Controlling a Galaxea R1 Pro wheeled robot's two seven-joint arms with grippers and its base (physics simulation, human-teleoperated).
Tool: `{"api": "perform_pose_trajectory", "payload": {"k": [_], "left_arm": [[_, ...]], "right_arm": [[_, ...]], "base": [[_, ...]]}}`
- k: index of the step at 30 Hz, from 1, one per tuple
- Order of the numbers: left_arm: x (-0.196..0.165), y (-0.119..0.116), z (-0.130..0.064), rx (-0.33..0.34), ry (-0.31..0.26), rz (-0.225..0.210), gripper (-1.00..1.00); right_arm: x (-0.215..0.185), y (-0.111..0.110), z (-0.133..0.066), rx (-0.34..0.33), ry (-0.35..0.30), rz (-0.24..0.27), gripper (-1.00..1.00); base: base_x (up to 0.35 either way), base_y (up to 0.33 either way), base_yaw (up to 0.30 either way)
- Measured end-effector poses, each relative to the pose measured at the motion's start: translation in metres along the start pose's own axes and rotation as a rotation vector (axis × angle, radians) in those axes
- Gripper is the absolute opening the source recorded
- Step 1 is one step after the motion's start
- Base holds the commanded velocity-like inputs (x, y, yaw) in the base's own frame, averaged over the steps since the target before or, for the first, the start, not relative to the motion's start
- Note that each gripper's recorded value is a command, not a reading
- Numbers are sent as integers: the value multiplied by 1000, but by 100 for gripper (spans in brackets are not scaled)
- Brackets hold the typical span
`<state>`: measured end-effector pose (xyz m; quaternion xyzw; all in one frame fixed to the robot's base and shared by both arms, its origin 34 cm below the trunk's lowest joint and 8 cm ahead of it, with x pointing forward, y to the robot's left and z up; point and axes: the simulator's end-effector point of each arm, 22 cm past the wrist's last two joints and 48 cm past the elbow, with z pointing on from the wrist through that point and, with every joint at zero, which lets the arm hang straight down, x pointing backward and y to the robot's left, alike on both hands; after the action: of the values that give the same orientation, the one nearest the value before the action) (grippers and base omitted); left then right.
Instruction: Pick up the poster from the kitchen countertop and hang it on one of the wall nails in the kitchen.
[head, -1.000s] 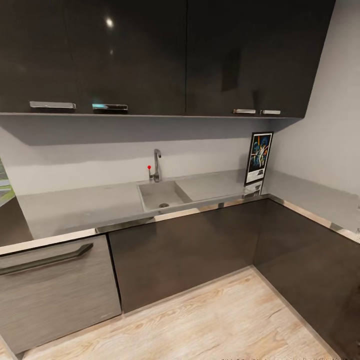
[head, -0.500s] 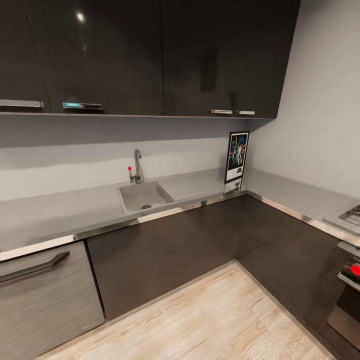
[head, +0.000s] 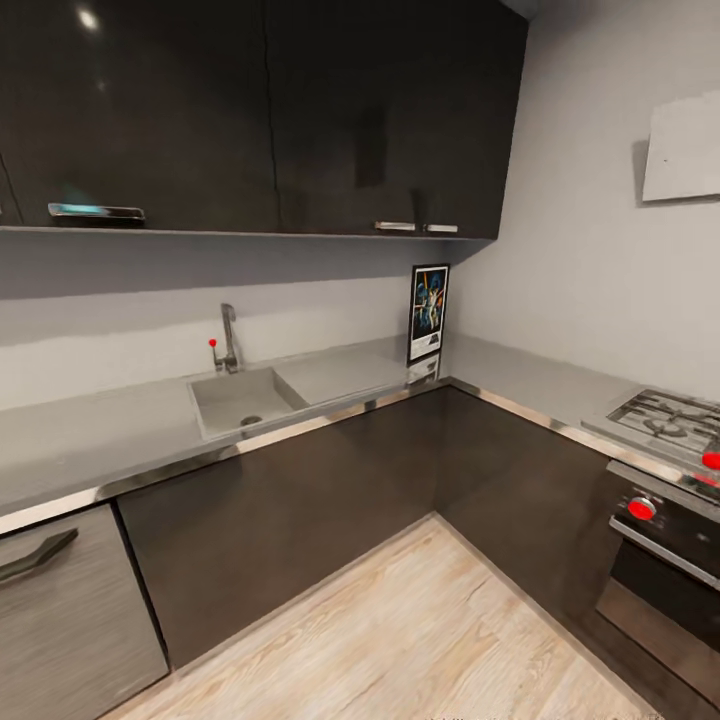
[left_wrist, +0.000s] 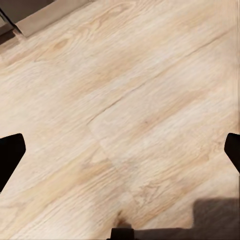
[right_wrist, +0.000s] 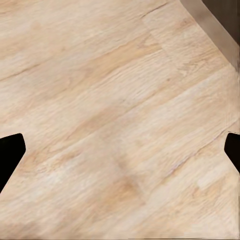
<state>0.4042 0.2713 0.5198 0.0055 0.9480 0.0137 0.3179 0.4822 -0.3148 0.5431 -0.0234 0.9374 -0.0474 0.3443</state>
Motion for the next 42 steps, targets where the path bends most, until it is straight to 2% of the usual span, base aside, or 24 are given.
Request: {"api": "perform_pose_trajectory", "payload": {"k": [8, 19, 42], "left_arm": [[-2, 0, 0, 0, -4, 0, 100], [-3, 0, -1, 0, -8, 0, 100], [-3, 1, -1, -2, -8, -2, 100]], "right_arm": [[-2, 0, 0, 1, -5, 0, 100], [-4, -1, -1, 2, -11, 0, 100], [-1, -3, -1, 4, -7, -1, 100]], "base": [[92, 0, -268], [305, 0, -227], [336, 0, -17]]}}
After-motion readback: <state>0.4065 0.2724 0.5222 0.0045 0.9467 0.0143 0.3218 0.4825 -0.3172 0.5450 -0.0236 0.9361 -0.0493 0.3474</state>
